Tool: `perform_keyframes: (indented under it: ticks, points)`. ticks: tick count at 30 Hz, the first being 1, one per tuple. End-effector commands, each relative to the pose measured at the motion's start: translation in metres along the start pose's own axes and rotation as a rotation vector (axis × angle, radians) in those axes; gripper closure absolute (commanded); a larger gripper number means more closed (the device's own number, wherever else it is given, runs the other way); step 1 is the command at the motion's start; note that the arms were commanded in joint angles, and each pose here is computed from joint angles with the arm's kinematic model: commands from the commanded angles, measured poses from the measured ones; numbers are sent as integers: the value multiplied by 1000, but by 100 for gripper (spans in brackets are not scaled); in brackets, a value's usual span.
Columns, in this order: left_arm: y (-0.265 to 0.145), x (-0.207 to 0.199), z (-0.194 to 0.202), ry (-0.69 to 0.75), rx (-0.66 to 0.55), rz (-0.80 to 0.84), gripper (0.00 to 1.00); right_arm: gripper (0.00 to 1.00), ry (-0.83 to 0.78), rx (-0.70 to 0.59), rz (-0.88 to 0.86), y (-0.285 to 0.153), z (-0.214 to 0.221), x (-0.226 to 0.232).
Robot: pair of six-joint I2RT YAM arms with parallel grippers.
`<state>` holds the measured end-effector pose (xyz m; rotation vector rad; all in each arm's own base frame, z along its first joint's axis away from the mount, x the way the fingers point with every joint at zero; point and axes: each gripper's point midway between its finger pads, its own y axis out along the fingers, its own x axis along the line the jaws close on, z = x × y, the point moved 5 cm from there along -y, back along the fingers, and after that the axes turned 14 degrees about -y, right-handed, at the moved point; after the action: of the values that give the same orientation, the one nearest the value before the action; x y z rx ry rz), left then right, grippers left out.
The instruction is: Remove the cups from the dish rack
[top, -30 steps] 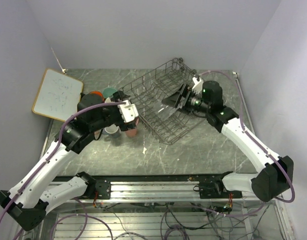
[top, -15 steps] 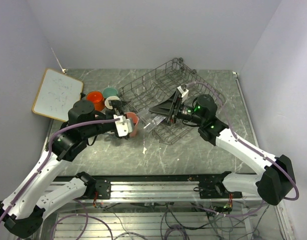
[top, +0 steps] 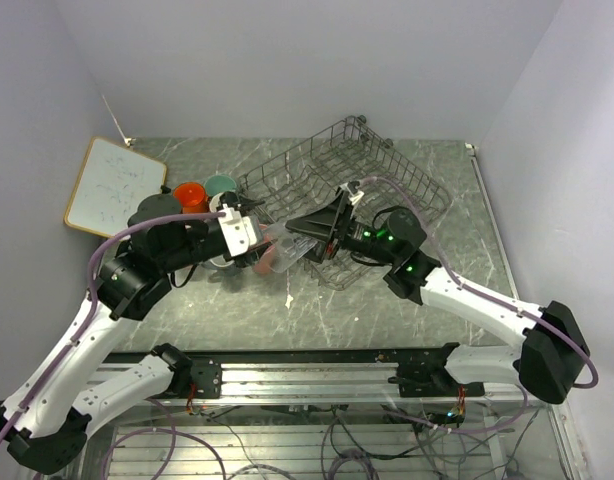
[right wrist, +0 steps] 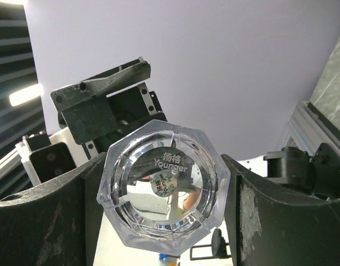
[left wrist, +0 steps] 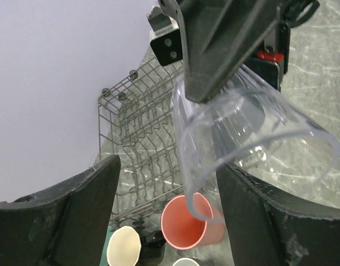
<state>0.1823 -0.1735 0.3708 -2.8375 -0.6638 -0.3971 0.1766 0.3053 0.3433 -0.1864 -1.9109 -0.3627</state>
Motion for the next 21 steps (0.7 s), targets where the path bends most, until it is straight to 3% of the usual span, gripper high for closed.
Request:
perform_keyframes:
  ticks: [1, 3, 4, 5, 6, 7, 10, 12, 16, 21]
  points:
    - [2, 3, -24, -45, -81, 0, 22, 76, -1, -22, -90, 11, 0, 25]
    - [2, 4, -25, -57, -76, -3, 29, 74, 1, -15, -85, 14, 3, 24]
    - [2, 4, -24, -61, -67, -3, 44, 72, 0, -14, -81, 14, 3, 23]
    - [1, 5, -24, -68, -62, -11, 68, 70, -1, -13, -73, 14, 4, 22]
    - [1, 5, -23, -78, -60, -22, 84, 65, 0, -15, -58, 14, 4, 19]
    - [0, 6, -23, -74, -62, -26, 91, 57, -6, -16, -46, 14, 4, 17]
    - [-1, 3, -18, -71, -29, -7, 93, 29, -36, -27, 14, 11, 1, 13]
    - [2, 0, -9, -87, 29, 21, 93, 3, -64, -44, 94, 6, -5, 4]
    - [8, -3, 20, -120, 206, 66, 93, 0, -163, -96, 379, -22, -29, -30]
    - [17, -13, 85, -178, 566, 184, 93, 0, -284, -176, 746, -83, -68, -68]
